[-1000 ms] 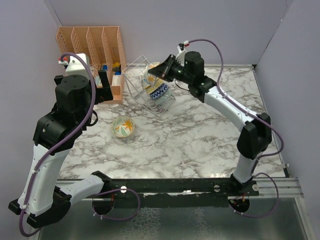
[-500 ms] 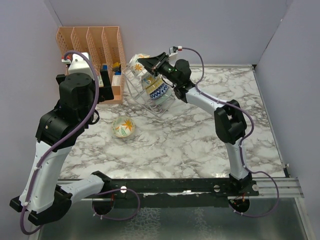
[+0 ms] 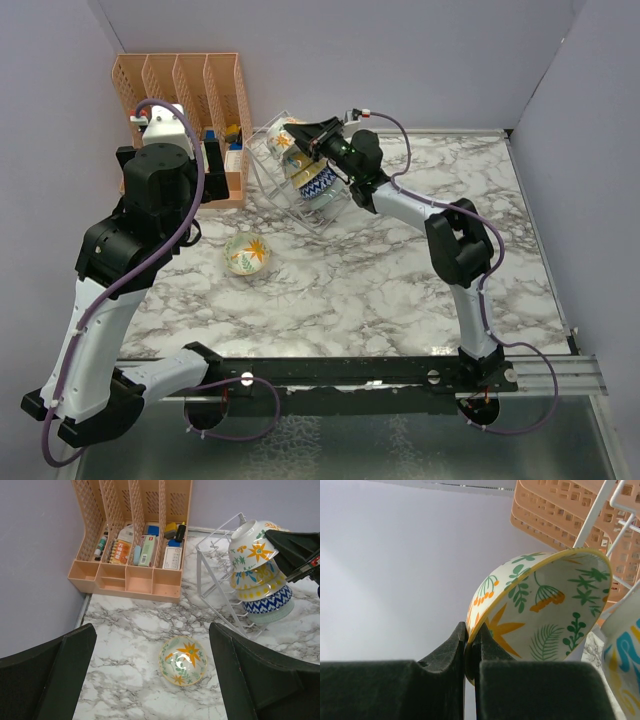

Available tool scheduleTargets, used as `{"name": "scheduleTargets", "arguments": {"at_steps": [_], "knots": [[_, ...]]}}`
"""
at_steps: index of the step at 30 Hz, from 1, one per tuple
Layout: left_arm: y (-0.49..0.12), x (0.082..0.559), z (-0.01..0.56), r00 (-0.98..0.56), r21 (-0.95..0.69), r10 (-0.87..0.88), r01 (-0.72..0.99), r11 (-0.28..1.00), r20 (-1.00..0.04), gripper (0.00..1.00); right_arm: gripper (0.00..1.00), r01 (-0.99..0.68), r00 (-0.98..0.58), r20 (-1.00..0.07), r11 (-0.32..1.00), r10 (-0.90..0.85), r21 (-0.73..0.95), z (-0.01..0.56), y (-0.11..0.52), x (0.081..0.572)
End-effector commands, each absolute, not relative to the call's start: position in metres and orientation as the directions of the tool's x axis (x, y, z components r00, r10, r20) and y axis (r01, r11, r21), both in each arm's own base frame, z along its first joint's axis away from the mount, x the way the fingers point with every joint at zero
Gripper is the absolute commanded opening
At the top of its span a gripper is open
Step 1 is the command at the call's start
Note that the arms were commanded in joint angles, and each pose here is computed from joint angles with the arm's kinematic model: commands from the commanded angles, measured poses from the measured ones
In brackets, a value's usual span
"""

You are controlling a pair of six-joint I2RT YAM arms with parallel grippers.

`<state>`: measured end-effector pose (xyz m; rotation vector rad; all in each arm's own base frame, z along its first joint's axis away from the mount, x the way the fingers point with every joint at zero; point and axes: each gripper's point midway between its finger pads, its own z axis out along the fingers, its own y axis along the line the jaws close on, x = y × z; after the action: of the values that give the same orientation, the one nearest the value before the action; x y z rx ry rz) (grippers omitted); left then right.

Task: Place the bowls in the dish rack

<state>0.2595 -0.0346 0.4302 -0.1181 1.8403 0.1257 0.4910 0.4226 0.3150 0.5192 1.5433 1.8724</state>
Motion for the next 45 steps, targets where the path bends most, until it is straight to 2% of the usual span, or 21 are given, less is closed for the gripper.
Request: {"name": "scheduleTargets", "arguments": {"at_steps": [1,13,22,33,35,39,40,42,45], "knots": [[-0.030,0.260,0.434,-0.254,0.038,-0.006,-0.166,0.985,-0.967,0.99,0.01,-0.266,-0.679,-0.068,-0.159,0.731,0.951,0.339,0.409,0.493],[-0.031,0.260,0.434,-0.259,0.036,-0.007,-0.164,0.986,-0.966,0.99,0.04,-0.227,-0.689,-0.053,-0.146,0.723,0.963,0.309,0.407,0.502],[-0.032,0.260,0.433,-0.261,0.034,-0.009,-0.160,0.986,-0.965,0.99,0.15,-0.197,-0.717,-0.058,-0.122,0.695,0.973,0.290,0.410,0.505],[-0.033,0.261,0.431,-0.264,0.038,-0.005,-0.158,0.987,-0.965,0.99,0.21,-0.169,-0.734,-0.057,-0.101,0.676,0.980,0.273,0.413,0.503],[-0.033,0.261,0.432,-0.261,0.037,-0.006,-0.159,0.987,-0.965,0.99,0.26,-0.157,-0.728,-0.059,-0.082,0.683,0.984,0.273,0.411,0.504],[-0.032,0.261,0.433,-0.257,0.033,-0.010,-0.162,0.986,-0.966,0.99,0.29,-0.116,-0.723,-0.053,-0.046,0.689,0.992,0.266,0.406,0.502],[-0.032,0.261,0.433,-0.256,0.032,-0.010,-0.161,0.986,-0.967,0.99,0.32,-0.107,-0.723,-0.048,-0.043,0.690,0.993,0.265,0.405,0.501],[-0.032,0.261,0.433,-0.254,0.030,-0.012,-0.161,0.986,-0.967,0.99,0.48,-0.090,-0.723,-0.043,-0.032,0.689,0.995,0.262,0.403,0.500],[-0.033,0.262,0.434,-0.252,0.027,-0.015,-0.161,0.987,-0.968,0.99,0.50,-0.084,-0.719,-0.045,-0.023,0.694,0.996,0.262,0.401,0.498]]}}
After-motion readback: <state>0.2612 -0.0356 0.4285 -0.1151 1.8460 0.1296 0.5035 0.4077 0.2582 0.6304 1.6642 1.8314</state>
